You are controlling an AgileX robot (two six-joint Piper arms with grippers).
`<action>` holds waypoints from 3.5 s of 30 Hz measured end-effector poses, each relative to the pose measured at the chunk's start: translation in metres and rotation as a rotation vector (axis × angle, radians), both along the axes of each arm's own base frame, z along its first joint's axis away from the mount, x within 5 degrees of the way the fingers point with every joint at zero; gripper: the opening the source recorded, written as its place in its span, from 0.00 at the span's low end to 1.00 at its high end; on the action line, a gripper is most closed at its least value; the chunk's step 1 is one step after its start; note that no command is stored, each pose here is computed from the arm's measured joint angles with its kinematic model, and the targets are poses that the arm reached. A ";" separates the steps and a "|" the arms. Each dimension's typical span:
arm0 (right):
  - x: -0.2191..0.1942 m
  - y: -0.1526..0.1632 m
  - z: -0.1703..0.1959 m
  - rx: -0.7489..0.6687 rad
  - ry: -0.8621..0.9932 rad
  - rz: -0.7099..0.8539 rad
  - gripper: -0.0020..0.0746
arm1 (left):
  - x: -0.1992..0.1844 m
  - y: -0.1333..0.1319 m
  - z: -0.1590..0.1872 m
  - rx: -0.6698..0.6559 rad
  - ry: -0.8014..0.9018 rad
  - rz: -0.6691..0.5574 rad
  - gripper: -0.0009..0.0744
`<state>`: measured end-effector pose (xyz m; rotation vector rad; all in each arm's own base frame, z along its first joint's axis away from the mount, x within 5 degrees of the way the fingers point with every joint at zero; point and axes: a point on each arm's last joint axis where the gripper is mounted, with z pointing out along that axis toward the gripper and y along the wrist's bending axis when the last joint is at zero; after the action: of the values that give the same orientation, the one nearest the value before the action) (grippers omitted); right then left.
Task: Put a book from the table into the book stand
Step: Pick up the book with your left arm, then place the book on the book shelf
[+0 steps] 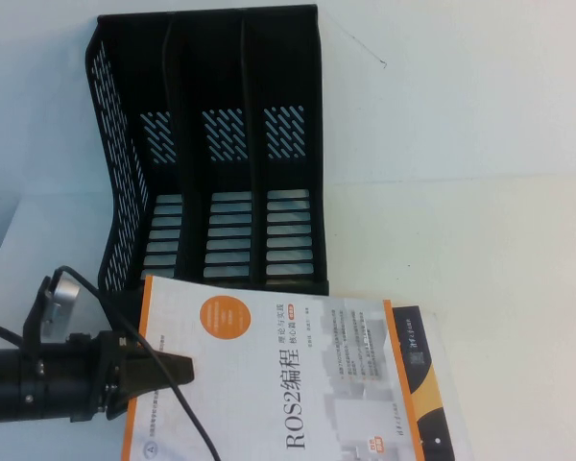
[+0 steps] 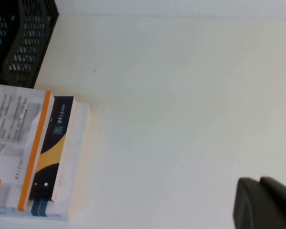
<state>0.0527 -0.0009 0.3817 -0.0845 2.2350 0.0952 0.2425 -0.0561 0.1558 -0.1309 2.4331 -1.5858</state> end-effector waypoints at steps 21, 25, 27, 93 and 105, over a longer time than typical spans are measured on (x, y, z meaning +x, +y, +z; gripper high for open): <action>0.000 0.000 0.000 0.005 0.000 -0.004 0.03 | -0.052 0.004 0.301 0.362 -0.779 -0.022 0.15; 0.000 0.000 0.000 0.006 -0.001 -0.003 0.03 | -0.058 0.010 0.338 0.489 -0.795 0.025 0.15; 0.000 0.000 0.000 0.007 -0.001 -0.004 0.03 | -0.056 0.014 0.346 0.538 -0.780 0.045 0.15; 0.020 0.018 -0.036 0.088 -0.022 0.036 0.03 | 0.132 0.026 0.240 0.731 -0.572 0.244 0.37; 0.020 0.018 -0.036 0.091 -0.023 0.035 0.03 | 0.123 0.027 0.253 0.741 -0.605 0.259 0.32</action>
<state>0.0728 0.0169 0.3457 -0.0748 2.2035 0.2139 0.3654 -0.0292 0.4087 0.1396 2.2090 -0.4490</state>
